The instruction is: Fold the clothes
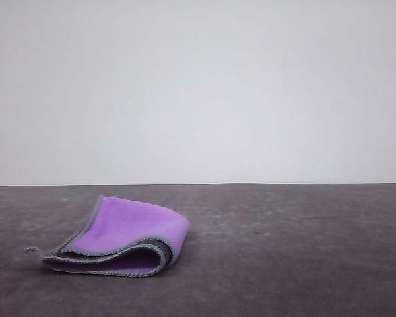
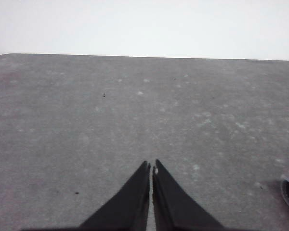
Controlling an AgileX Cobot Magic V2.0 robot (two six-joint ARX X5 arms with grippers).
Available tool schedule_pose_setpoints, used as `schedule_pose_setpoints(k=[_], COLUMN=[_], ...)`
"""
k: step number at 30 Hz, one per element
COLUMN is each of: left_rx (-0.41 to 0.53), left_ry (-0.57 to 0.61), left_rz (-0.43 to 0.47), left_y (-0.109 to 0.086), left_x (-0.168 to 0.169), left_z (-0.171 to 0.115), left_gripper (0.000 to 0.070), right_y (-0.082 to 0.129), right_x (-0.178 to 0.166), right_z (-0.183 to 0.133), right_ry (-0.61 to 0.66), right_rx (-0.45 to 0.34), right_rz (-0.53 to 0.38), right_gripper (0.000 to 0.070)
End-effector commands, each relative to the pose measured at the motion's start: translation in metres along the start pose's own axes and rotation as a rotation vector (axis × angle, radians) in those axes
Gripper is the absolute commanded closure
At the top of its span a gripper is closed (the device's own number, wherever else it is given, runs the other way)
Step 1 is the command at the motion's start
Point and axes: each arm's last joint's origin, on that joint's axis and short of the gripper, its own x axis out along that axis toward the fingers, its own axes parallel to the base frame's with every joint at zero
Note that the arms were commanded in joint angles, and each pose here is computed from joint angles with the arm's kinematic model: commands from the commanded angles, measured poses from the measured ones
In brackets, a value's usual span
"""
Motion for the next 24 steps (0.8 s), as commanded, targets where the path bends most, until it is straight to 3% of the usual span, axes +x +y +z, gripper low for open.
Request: schedule_pose_setpoints(k=[1,24], left_rx=[0.006,0.006], left_ry=[0.008,0.008], left_rz=[0.005,0.005], left_y=[0.0005,0.0005], left_x=[0.0017,0.0017], left_z=[-0.0054,-0.0054], left_gripper=[0.0700,0.0700], right_y=[-0.0001,-0.0001], right_x=[0.0004,0.0004], right_z=[-0.0003,-0.0003], right_ry=[-0.006,-0.006], right_rx=[0.015,0.015], right_rz=[-0.001,-0.001], right_gripper=[0.0684,0.0684])
